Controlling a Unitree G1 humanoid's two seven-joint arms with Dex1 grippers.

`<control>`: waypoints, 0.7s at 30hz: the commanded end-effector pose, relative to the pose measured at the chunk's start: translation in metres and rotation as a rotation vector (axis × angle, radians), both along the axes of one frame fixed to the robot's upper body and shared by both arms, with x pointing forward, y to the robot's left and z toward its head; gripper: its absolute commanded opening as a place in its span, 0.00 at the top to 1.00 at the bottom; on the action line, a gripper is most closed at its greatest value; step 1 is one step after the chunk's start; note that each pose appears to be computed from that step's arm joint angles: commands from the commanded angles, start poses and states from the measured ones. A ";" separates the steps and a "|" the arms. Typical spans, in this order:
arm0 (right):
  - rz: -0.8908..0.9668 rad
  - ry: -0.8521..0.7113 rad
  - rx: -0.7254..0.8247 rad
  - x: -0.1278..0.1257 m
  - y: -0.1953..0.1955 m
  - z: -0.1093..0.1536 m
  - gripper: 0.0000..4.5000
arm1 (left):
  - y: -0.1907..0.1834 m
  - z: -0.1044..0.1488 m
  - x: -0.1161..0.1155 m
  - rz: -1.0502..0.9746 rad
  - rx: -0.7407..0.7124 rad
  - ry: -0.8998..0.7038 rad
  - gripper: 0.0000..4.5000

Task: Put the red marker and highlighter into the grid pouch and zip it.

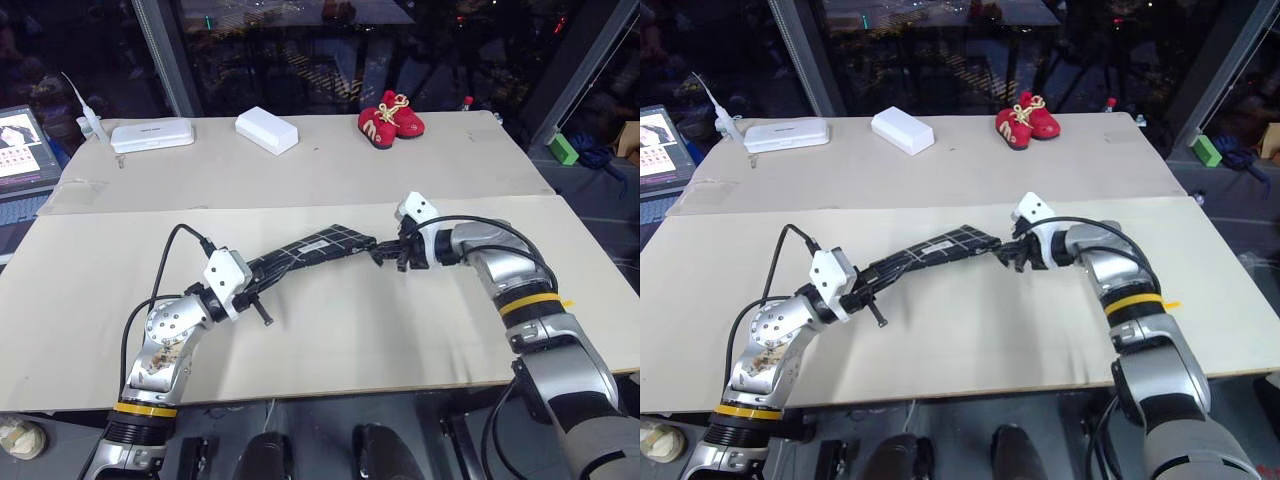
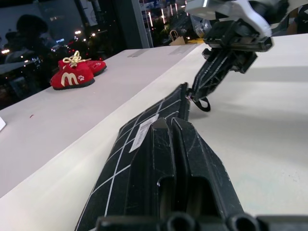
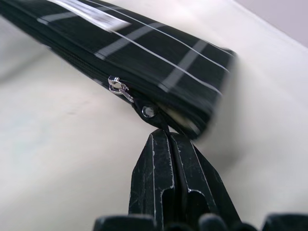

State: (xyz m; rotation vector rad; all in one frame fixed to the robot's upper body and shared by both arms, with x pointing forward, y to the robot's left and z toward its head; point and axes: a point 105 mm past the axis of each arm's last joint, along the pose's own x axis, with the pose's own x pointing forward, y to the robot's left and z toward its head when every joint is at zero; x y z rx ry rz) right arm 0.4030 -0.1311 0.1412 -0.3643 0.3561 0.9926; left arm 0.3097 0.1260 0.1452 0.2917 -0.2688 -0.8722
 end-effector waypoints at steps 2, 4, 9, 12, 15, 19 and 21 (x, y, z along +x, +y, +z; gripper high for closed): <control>-0.061 -0.091 0.007 0.014 -0.019 0.028 0.99 | 0.004 0.013 -0.003 0.007 -0.008 -0.045 1.00; -0.066 -0.096 0.002 0.015 -0.024 0.030 0.99 | 0.004 0.012 -0.003 0.007 -0.006 -0.044 1.00; -0.071 -0.101 -0.029 0.016 -0.033 0.028 0.99 | 0.006 0.010 -0.002 0.005 -0.004 -0.042 1.00; -0.095 -0.101 -0.020 0.017 -0.038 0.029 0.99 | 0.006 0.009 -0.003 0.003 -0.003 -0.040 1.00; -0.096 -0.093 -0.018 0.017 -0.039 0.026 0.99 | 0.006 0.008 -0.002 -0.001 0.000 -0.038 1.00; -0.111 -0.123 -0.007 0.020 -0.026 0.014 0.99 | 0.006 0.008 -0.002 -0.009 0.001 -0.038 1.00; -0.094 -0.100 0.060 0.016 -0.019 0.014 0.93 | 0.005 0.008 -0.002 -0.013 0.001 -0.038 1.00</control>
